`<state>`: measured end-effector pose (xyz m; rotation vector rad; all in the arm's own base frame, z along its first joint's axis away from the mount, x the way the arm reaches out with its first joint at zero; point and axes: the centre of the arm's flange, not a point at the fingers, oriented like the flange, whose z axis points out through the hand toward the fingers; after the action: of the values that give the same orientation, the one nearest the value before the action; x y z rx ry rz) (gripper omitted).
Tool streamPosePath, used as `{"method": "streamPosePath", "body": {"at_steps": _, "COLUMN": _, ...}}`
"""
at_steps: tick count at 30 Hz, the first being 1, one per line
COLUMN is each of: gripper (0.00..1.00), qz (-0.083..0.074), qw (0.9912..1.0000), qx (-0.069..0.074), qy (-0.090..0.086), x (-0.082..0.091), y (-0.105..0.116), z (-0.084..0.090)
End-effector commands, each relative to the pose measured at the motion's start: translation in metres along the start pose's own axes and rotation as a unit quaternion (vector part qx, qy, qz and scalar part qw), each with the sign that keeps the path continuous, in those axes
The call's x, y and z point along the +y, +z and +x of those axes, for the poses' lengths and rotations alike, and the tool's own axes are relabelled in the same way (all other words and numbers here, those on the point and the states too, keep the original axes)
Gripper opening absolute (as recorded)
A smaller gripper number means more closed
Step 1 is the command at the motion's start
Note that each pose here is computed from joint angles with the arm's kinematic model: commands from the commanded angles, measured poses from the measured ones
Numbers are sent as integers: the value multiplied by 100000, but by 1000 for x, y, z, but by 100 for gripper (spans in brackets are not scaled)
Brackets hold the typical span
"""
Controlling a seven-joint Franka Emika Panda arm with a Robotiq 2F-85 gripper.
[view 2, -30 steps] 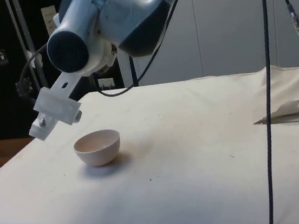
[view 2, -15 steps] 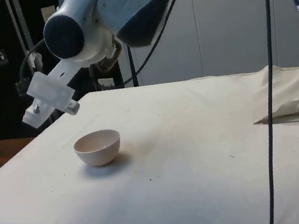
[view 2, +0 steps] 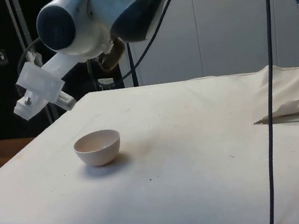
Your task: Pour the coffee beans from the cup into the bowl.
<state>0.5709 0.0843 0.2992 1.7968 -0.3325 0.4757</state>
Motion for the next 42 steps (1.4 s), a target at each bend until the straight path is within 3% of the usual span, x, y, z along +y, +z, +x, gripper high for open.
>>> {"method": "streamPosePath", "body": {"at_steps": 1, "gripper": 0, "qz": 320, "qw": 99995, "qx": -828, "qy": 499, "x": 1, "y": 0, "z": 0}}
{"method": "streamPosePath", "body": {"at_steps": 7, "gripper": 0, "qz": 470, "qw": 99956, "qx": -2747, "qy": 1060, "x": 3, "y": 0, "z": 2}}
{"method": "streamPosePath", "body": {"at_steps": 8, "gripper": 0, "qz": 294, "qw": 99972, "qx": -2236, "qy": 732, "x": 2, "y": 0, "z": 2}}
{"method": "streamPosePath", "body": {"at_steps": 15, "gripper": 0, "qz": 690, "qw": 99867, "qx": -4848, "qy": 1589, "x": 4, "y": 1, "z": 2}}
{"method": "streamPosePath", "body": {"at_steps": 16, "gripper": 0, "qz": 579, "qw": 99904, "qx": -4162, "qy": 1245, "x": 4, "y": 1, "z": 2}}
{"method": "streamPosePath", "body": {"at_steps": 17, "gripper": 0, "qz": 735, "qw": 99850, "qx": -5168, "qy": 1623, "x": 4, "y": 1, "z": 2}}
{"method": "streamPosePath", "body": {"at_steps": 23, "gripper": 0, "qz": 1502, "qw": 99726, "qx": -6913, "qy": 2156, "x": 4, "y": 2, "z": 2}}
{"method": "streamPosePath", "body": {"at_steps": 24, "gripper": 0, "qz": 1065, "qw": 99775, "qx": -6383, "qy": 1760, "x": 4, "y": 2, "z": 2}}
{"method": "streamPosePath", "body": {"at_steps": 25, "gripper": 0, "qz": 1678, "qw": 99697, "qx": -7251, "qy": 2283, "x": 4, "y": 3, "z": 2}}
{"method": "streamPosePath", "body": {"at_steps": 27, "gripper": 0, "qz": 2314, "qw": 99622, "qx": -7944, "qy": 2633, "x": 4, "y": 4, "z": 2}}
{"method": "streamPosePath", "body": {"at_steps": 31, "gripper": 0, "qz": 2965, "qw": 99517, "qx": -8876, "qy": 2954, "x": 4, "y": 9, "z": 1}}
{"method": "streamPosePath", "body": {"at_steps": 32, "gripper": 0, "qz": 2137, "qw": 99581, "qx": -8525, "qy": 2546, "x": 3, "y": 7, "z": 2}}
{"method": "streamPosePath", "body": {"at_steps": 33, "gripper": 0, "qz": 3146, "qw": 99488, "qx": -9128, "qy": 2987, "x": 4, "y": 11, "z": 1}}
{"method": "streamPosePath", "body": {"at_steps": 40, "gripper": 0, "qz": 3885, "qw": 99353, "qx": -10252, "qy": 2955, "x": -3, "y": 18, "z": -6}}
{"method": "streamPosePath", "body": {"at_steps": 41, "gripper": 0, "qz": 3154, "qw": 99410, "qx": -10048, "qy": 2580, "x": -2, "y": 16, "z": -6}}
{"method": "streamPosePath", "body": {"at_steps": 42, "gripper": 0, "qz": 4039, "qw": 99325, "qx": -10458, "qy": 2973, "x": -4, "y": 19, "z": -7}}
